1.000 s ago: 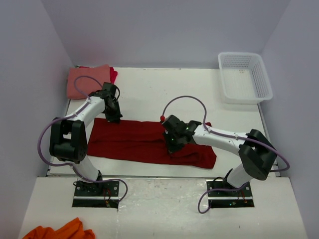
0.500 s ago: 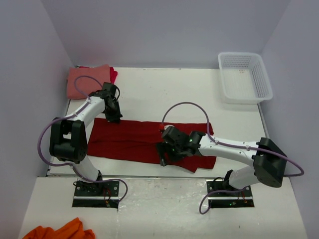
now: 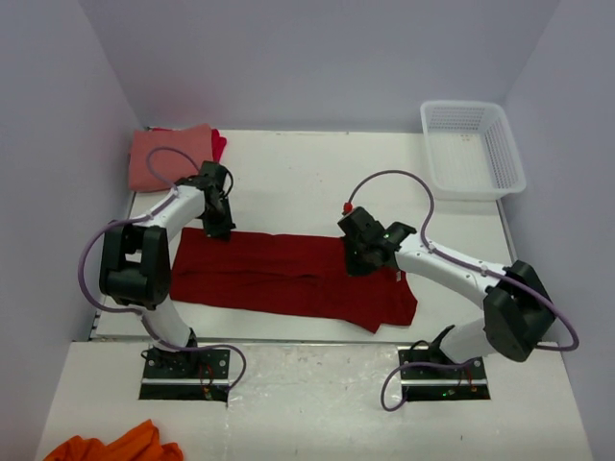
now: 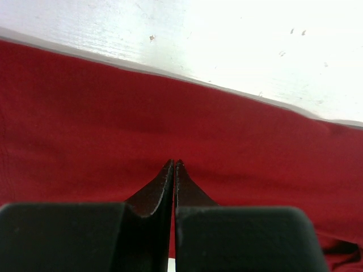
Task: Fold and stack the t-shirts
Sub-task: Fold the other side of the tshirt into a rectangle, then rotate the tshirt 90 degrees
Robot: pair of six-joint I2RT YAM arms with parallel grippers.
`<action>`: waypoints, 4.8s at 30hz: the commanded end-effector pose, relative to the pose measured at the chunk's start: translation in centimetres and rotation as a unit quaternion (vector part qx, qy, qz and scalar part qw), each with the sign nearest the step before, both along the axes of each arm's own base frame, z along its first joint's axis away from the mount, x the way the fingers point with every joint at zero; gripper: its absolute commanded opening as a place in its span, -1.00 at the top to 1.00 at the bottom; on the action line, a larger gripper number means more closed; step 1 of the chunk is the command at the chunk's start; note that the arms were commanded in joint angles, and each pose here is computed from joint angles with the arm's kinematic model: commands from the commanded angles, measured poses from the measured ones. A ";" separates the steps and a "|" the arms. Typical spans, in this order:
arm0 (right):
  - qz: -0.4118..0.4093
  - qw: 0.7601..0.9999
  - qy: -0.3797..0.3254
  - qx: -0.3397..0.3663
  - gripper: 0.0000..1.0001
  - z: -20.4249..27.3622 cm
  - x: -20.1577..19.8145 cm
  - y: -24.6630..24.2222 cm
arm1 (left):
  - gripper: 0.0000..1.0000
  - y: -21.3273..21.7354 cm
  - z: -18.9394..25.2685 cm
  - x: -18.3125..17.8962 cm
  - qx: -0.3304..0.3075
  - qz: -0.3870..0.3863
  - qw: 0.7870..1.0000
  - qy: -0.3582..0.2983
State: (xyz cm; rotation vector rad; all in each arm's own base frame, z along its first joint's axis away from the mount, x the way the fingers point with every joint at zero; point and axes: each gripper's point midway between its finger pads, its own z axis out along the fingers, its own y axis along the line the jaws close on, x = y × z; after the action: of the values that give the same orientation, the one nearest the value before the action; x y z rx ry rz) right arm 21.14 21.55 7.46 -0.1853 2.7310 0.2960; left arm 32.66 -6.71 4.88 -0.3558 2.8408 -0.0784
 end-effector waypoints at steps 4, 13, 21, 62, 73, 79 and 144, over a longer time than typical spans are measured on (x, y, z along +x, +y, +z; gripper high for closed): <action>0.022 0.999 0.033 -0.008 1.00 -2.1 0.6 0.9 | 1.00 -0.1 -1.7 0.0 0.005 -0.015 1.000 0.011; 0.028 0.996 0.079 -0.013 1.00 -6.2 0.3 1.9 | 1.00 1.2 -3.9 -0.1 0.047 0.000 0.998 0.043; 0.027 0.994 0.100 -0.021 1.00 -7.6 0.6 2.5 | 1.00 2.3 -5.7 1.1 0.075 0.018 0.995 0.068; 0.012 1.000 -0.019 -0.001 1.00 2.6 23.2 -0.7 | 1.00 6.7 -4.0 -2.0 0.122 0.058 0.989 0.066; 0.017 0.983 -0.175 0.044 -0.08 14.1 18.4 -3.2 | 1.00 7.3 9.5 3.2 0.113 0.109 0.974 -0.164; -0.012 0.995 -0.069 0.070 1.00 10.2 12.9 -3.5 | 1.00 5.9 6.1 1.5 0.097 0.066 0.990 -0.076; 0.030 0.978 0.192 -0.079 1.00 -5.8 17.8 0.3 | 1.00 1.6 -5.0 -7.2 0.092 0.013 0.982 0.162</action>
State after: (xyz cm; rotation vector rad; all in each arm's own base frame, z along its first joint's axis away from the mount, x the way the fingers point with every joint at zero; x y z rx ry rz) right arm 37.80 21.49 1.59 -0.2418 3.1678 0.1296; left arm 27.55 -3.34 1.07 -0.3889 3.0325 0.3720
